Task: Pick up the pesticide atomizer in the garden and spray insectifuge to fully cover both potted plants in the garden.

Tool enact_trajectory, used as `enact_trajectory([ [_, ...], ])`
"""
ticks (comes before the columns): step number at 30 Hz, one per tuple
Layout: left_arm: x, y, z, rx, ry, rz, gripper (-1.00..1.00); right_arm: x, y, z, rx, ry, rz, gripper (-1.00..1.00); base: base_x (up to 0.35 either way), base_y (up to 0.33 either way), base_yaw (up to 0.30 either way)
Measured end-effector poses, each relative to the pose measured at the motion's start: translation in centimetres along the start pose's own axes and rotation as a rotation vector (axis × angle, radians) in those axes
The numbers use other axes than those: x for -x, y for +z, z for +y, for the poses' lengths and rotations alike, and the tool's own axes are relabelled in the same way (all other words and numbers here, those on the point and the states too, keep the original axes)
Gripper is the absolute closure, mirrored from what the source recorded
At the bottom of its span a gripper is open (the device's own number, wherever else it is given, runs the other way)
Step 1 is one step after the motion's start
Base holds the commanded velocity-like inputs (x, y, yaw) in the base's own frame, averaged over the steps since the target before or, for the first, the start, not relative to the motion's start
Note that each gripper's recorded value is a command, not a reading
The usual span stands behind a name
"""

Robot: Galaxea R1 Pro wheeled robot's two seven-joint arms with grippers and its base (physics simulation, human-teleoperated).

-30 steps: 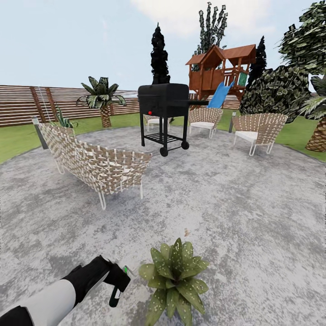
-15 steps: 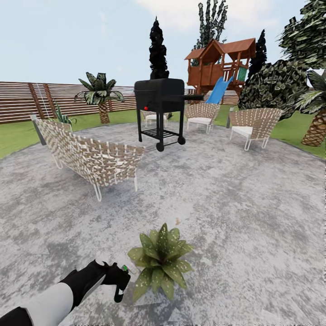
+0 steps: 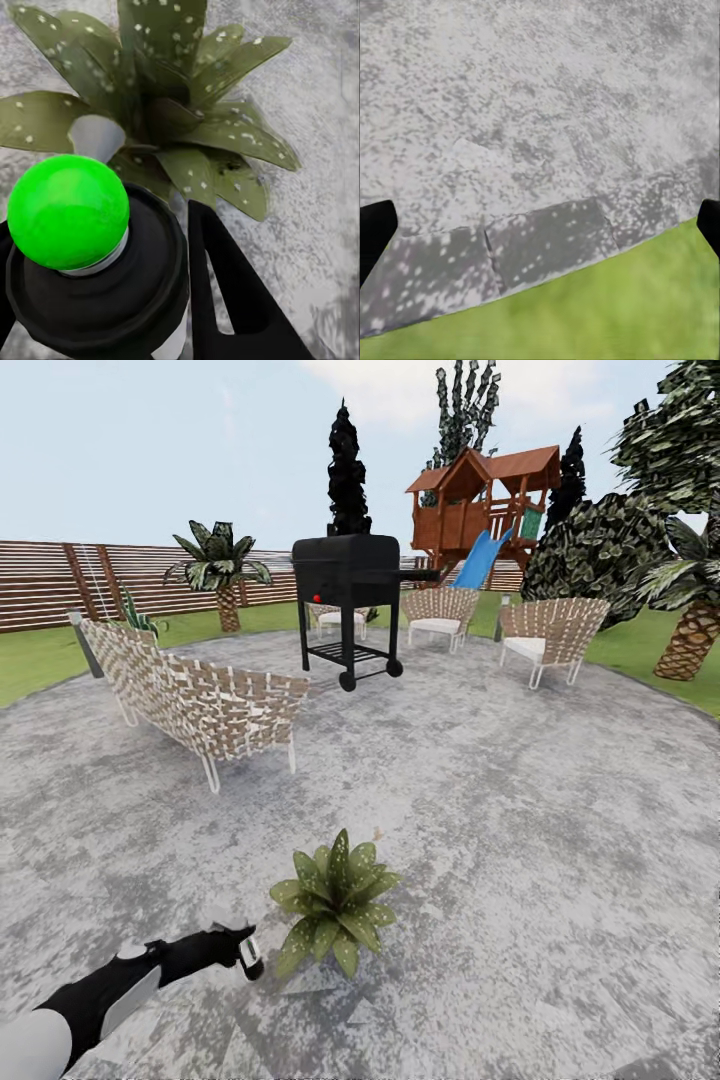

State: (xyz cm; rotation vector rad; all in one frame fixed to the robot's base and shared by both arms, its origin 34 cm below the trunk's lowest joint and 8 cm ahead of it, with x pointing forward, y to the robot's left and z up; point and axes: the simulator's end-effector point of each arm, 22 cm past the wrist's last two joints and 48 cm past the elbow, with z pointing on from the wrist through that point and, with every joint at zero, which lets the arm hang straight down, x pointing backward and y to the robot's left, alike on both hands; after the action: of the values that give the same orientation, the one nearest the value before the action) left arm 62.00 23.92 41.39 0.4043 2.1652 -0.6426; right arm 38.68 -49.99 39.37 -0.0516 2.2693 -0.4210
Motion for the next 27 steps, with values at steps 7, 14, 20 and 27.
enact_trajectory([
  [7,9.8,-1.3,-10.8,0.102,-0.002,-0.203,1.00,17.5,4.3,-3.6,-0.234,0.188,0.001,-1.00,-0.003,-0.002,-0.009],
  [14,8.5,-2.0,-15.5,0.066,0.021,-0.037,1.00,21.0,5.0,-3.4,-0.221,0.218,0.005,-1.00,0.000,0.000,-0.010],
  [20,9.2,-0.9,-18.2,0.025,-0.003,-0.056,1.00,22.1,5.6,1.4,-0.009,0.209,-0.019,-1.00,0.000,0.000,0.000],
  [27,9.5,2.0,-26.0,-0.073,-0.063,-0.022,1.00,22.9,5.4,3.2,0.078,0.204,-0.044,-1.00,0.000,0.000,-0.001],
])
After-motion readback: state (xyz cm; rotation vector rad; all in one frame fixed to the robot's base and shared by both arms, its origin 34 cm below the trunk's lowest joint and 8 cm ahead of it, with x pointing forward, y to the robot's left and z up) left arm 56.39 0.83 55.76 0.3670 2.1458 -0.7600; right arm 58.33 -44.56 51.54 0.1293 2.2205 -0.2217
